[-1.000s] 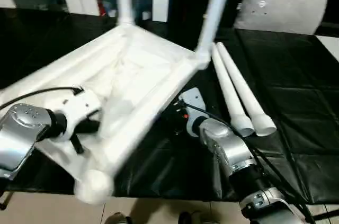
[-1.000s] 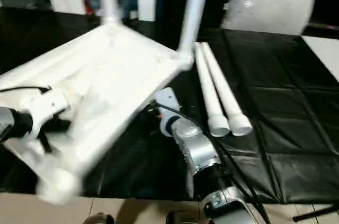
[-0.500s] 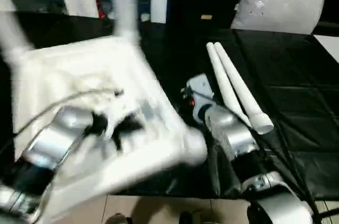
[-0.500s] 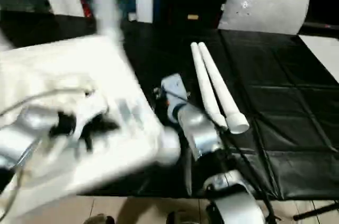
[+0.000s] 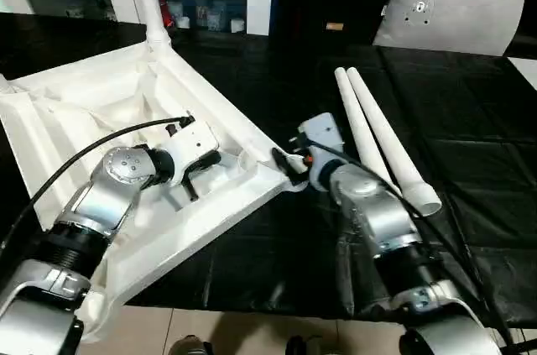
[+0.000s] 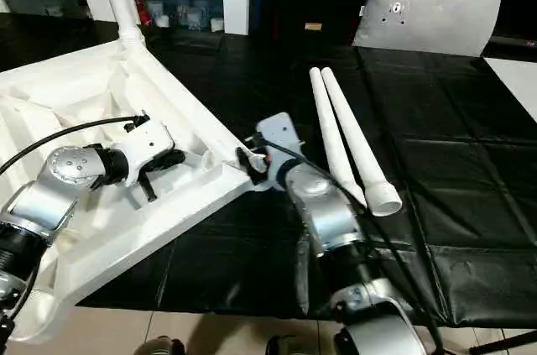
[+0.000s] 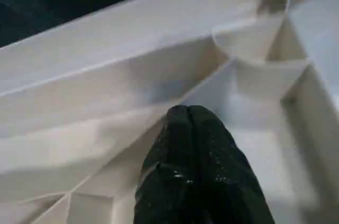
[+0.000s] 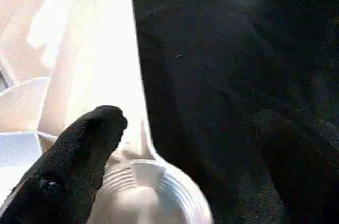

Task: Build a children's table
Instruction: Rotate table base, then pick table leg

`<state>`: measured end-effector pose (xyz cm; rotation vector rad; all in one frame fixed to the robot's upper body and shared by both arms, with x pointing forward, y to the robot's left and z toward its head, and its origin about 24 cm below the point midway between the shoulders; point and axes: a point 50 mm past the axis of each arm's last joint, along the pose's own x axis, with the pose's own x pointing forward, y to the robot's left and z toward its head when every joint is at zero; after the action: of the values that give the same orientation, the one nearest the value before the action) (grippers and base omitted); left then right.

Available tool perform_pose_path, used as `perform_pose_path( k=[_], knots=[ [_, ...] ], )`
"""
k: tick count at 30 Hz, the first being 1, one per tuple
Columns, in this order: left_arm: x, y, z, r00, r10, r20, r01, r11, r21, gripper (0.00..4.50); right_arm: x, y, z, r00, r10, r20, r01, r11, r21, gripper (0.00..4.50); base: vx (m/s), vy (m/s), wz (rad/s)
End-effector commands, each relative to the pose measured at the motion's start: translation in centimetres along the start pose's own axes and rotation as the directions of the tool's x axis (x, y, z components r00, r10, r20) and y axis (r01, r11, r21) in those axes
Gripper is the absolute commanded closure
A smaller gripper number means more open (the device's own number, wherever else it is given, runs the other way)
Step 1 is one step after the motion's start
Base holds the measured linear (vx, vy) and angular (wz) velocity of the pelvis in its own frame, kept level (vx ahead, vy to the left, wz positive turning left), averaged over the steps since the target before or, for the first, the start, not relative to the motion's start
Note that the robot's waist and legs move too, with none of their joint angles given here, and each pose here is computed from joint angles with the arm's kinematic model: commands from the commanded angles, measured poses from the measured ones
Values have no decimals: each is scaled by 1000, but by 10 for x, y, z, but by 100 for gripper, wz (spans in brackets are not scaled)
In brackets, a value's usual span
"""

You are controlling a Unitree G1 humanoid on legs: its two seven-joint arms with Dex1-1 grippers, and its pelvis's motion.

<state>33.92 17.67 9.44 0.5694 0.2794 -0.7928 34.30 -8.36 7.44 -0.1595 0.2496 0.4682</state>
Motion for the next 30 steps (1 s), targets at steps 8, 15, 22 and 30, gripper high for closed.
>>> perform_pose_path(
  k=[8,15,22,30],
  knots=[
    [-13,-26,26,980,-71,187,107,977,-187,399,-24,-40,16,967,-237,-94,238,971,7,0,0,0,0],
    [-21,-59,42,968,-147,203,199,944,-263,348,-33,-67,15,936,-252,-248,272,961,50,0,0,0,0],
    [-23,-78,50,972,-155,178,204,932,-299,288,-34,-74,2,902,-156,-402,235,960,154,0,0,0,0],
    [-22,-86,51,978,-159,138,195,929,-314,267,-35,-81,-15,849,-124,-514,252,950,187,0,0,0,0]
  ],
)
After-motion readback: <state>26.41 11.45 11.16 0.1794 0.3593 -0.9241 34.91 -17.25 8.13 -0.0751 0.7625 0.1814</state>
